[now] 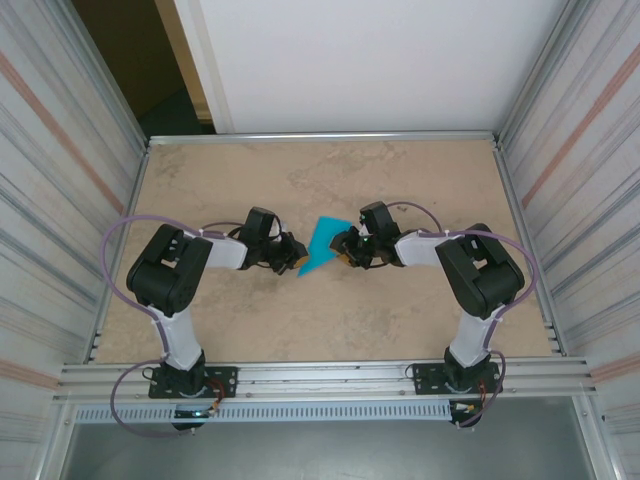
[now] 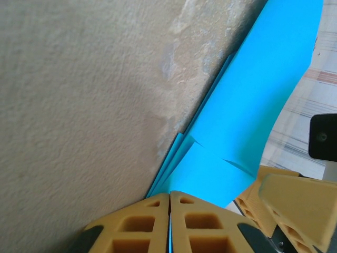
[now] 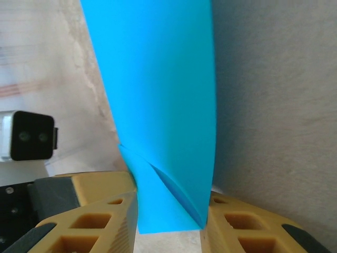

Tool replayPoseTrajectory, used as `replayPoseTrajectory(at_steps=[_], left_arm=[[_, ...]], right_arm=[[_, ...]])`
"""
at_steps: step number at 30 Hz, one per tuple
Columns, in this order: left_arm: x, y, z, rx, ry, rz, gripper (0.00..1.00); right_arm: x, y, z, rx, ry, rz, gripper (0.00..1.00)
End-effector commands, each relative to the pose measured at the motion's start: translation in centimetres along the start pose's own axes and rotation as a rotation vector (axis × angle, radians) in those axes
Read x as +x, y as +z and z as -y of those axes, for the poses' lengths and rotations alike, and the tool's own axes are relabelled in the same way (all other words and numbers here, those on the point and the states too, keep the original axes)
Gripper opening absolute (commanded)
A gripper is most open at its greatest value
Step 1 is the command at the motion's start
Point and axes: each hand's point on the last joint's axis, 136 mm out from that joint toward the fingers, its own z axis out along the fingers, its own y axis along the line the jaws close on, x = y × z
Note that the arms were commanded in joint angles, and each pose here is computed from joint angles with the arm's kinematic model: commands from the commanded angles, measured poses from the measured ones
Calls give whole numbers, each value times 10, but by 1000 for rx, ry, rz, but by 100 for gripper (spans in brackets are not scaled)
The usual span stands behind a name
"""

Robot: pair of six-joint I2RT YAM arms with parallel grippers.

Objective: Fold a paper plane with a square sheet of paper (pick it up from the middle)
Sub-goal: Fold the wing for the fifth time at the center of the table.

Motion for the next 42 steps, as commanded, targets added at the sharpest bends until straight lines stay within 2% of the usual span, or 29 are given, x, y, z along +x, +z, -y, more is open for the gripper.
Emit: replayPoseTrajectory(at_steps=[1, 12, 24, 32, 35, 42], left_arm=[[5, -1, -31, -84, -72, -10, 10], [5, -2, -29, -82, -68, -8, 10], [-2, -11, -7, -44, -3, 18, 15], [-8, -36, 37, -27, 284, 135, 27], [4, -36, 57, -28, 464, 146, 34], [35, -21, 84, -133, 918, 157, 43]], right_arm=[[3, 5, -4, -44, 34, -9, 32], [6, 12, -3, -59, 46, -21, 24], [-2, 7, -2, -55, 42, 15, 5], [-14, -21, -10, -40, -23, 98, 3], [-17, -29, -10, -32, -14, 116, 3], [-22, -38, -6, -33, 71, 126, 3]])
